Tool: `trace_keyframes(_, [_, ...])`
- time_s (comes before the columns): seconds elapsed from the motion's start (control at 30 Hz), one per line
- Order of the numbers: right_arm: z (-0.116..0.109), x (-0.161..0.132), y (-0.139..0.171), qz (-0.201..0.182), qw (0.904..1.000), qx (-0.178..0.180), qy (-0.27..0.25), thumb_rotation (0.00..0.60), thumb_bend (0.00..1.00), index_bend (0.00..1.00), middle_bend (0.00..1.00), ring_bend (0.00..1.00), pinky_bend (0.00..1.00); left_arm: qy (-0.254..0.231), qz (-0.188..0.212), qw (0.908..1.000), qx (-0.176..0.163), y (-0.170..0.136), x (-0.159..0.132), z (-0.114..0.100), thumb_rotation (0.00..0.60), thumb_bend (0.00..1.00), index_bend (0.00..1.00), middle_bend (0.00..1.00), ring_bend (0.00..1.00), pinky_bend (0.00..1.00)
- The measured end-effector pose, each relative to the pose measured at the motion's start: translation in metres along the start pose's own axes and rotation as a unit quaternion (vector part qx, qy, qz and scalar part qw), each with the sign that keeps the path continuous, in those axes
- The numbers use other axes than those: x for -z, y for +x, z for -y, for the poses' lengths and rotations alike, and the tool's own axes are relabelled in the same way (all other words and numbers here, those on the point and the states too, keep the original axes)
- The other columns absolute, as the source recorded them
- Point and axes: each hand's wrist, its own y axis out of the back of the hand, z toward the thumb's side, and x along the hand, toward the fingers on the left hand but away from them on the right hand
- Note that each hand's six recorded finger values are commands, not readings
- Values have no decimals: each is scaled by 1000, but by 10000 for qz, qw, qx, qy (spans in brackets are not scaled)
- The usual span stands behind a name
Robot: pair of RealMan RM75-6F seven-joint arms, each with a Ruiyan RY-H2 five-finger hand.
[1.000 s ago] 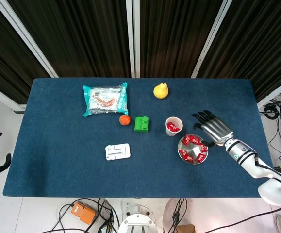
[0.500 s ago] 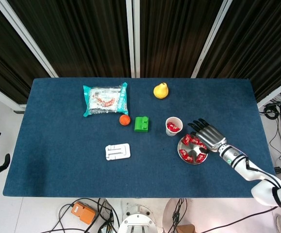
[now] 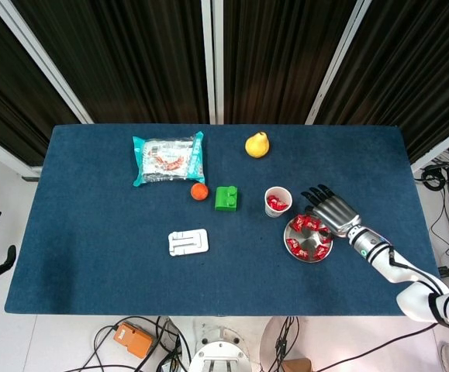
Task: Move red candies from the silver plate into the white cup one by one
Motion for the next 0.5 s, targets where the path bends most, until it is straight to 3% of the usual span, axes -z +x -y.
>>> trace_keyframes(0.5, [8, 8, -5, 100, 9998, -167, 25, 600, 436, 463, 110, 53, 0, -30, -5, 10000, -9, 0, 0, 0, 600, 347, 160, 0, 0, 0])
